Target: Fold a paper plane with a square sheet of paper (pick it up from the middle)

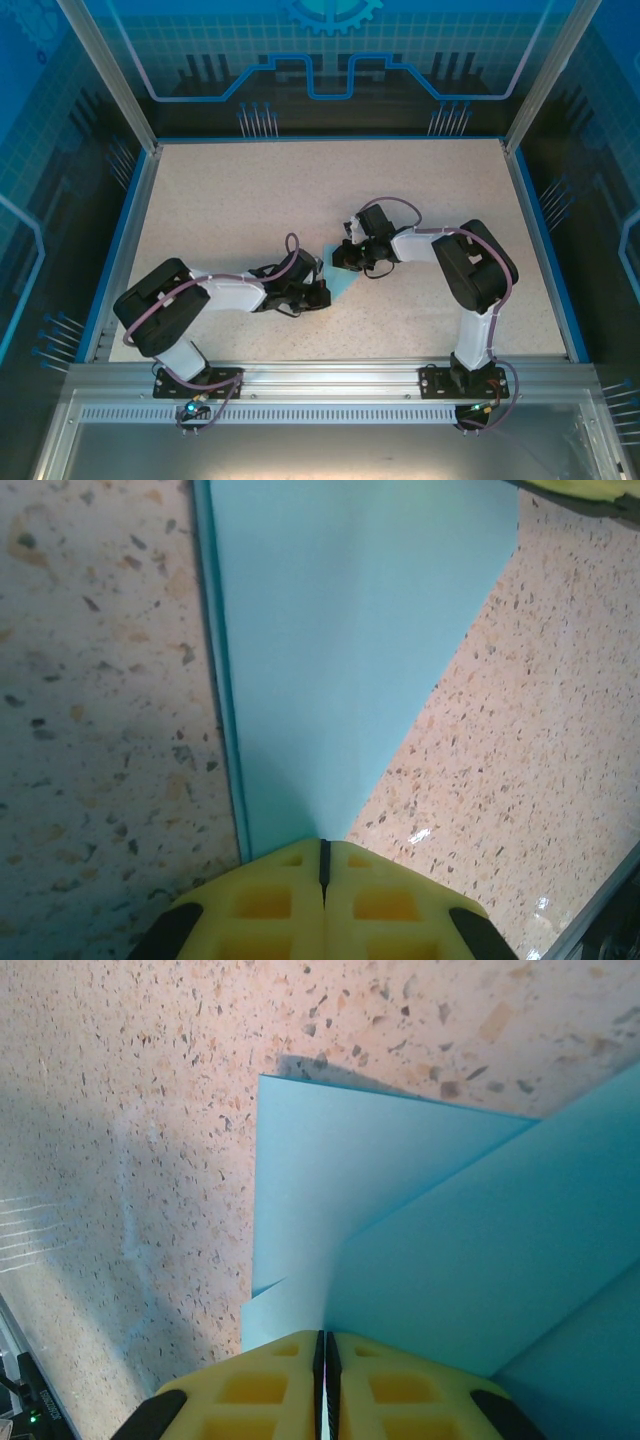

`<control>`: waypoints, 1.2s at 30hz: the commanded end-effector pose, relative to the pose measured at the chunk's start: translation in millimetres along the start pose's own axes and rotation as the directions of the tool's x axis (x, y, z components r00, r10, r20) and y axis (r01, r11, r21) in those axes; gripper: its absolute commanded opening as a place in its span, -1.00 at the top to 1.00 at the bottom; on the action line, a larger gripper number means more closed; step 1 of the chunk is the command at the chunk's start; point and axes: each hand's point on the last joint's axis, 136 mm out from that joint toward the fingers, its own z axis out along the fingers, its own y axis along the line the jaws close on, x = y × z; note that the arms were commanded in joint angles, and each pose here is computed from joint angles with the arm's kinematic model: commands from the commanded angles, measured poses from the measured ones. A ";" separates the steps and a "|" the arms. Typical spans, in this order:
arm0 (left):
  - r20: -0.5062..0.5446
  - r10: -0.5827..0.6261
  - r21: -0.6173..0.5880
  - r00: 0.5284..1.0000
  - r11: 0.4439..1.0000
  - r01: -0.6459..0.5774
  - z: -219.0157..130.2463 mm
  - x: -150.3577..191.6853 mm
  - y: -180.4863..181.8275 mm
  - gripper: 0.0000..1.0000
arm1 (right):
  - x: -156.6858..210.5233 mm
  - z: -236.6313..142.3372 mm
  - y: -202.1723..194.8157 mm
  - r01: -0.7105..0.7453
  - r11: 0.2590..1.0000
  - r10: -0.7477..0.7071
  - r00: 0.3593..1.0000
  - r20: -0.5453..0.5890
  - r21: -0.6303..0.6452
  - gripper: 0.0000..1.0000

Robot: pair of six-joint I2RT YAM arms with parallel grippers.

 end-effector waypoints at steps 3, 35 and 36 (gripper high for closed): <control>-0.218 -0.074 -0.176 0.973 0.984 0.035 -6.5 67.6 51.9 0.88 | 31.5 17.9 -78.6 -0.102 0.964 0.119 0.991 -0.057 0.247 0.74; 0.029 0.103 0.001 0.994 0.995 -0.103 -43.9 2.2 -31.8 0.84 | 17.4 7.7 -52.6 -0.074 0.982 0.081 0.996 -0.036 0.173 0.70; 0.062 0.101 0.013 0.993 0.995 -0.102 -45.1 -5.4 -36.4 0.84 | 14.4 5.8 -46.8 -0.066 0.986 0.072 0.997 -0.032 0.155 0.69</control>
